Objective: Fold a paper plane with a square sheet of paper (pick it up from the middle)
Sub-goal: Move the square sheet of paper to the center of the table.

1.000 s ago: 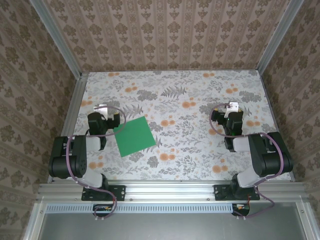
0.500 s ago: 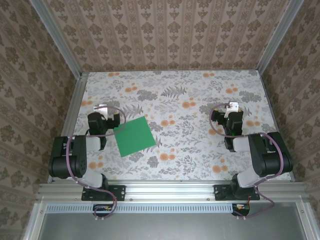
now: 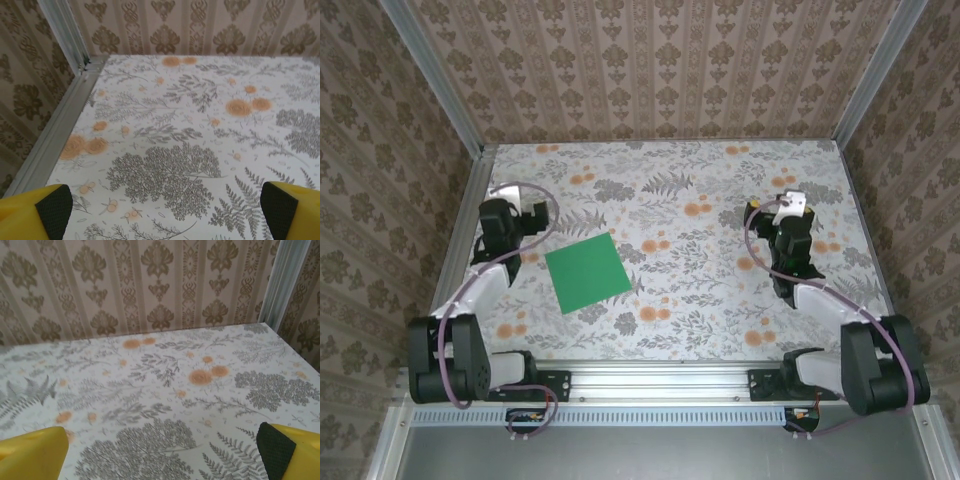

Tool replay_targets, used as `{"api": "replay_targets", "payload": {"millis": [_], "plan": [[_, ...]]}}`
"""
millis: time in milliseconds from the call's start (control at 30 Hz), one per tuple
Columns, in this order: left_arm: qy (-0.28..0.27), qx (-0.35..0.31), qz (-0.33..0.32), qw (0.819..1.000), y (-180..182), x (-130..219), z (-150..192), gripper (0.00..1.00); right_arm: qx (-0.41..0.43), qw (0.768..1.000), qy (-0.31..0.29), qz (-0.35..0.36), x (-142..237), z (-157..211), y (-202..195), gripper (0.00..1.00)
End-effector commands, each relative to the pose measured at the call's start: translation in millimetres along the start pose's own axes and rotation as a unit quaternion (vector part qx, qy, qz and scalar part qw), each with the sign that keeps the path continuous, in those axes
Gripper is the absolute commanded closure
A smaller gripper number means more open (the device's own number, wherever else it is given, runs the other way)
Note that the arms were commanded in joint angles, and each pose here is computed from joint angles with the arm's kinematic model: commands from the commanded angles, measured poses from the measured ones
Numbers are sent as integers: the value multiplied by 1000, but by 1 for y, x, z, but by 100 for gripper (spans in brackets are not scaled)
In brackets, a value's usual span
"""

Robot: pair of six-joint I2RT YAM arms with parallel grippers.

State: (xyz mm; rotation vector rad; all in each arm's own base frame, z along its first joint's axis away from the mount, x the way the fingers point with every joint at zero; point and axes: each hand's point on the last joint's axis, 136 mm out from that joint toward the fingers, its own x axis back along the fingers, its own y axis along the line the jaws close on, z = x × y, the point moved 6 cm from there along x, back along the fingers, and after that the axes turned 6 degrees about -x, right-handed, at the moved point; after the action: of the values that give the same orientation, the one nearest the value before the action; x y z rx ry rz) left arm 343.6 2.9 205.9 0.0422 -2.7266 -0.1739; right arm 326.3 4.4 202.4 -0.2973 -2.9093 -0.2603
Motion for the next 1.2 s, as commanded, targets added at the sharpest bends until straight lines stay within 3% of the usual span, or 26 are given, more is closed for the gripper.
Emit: {"api": "replay_targets", "payload": {"millis": [0, 167, 533, 667, 967, 1167], "plan": [[77, 43, -34, 996, 6, 17, 5, 0, -45, 991, 116, 43, 9, 4, 3, 0], [94, 102, -8, 990, -1, 29, -11, 0, -43, 978, 201, 28, 16, 9, 34, 0], [100, 132, 14, 986, -5, 39, -15, 0, 64, 943, 313, -96, 28, 46, 176, 0], [98, 139, 32, 985, -9, 42, -21, 0, 129, 923, 332, -144, 40, 71, 221, 0], [121, 128, 25, 984, -6, 52, -20, 0, 276, 854, 391, -203, 60, 139, 300, 2], [123, 125, 0, 985, 0, 54, -19, 0, 328, 826, 410, -204, 65, 168, 323, 2]]}}
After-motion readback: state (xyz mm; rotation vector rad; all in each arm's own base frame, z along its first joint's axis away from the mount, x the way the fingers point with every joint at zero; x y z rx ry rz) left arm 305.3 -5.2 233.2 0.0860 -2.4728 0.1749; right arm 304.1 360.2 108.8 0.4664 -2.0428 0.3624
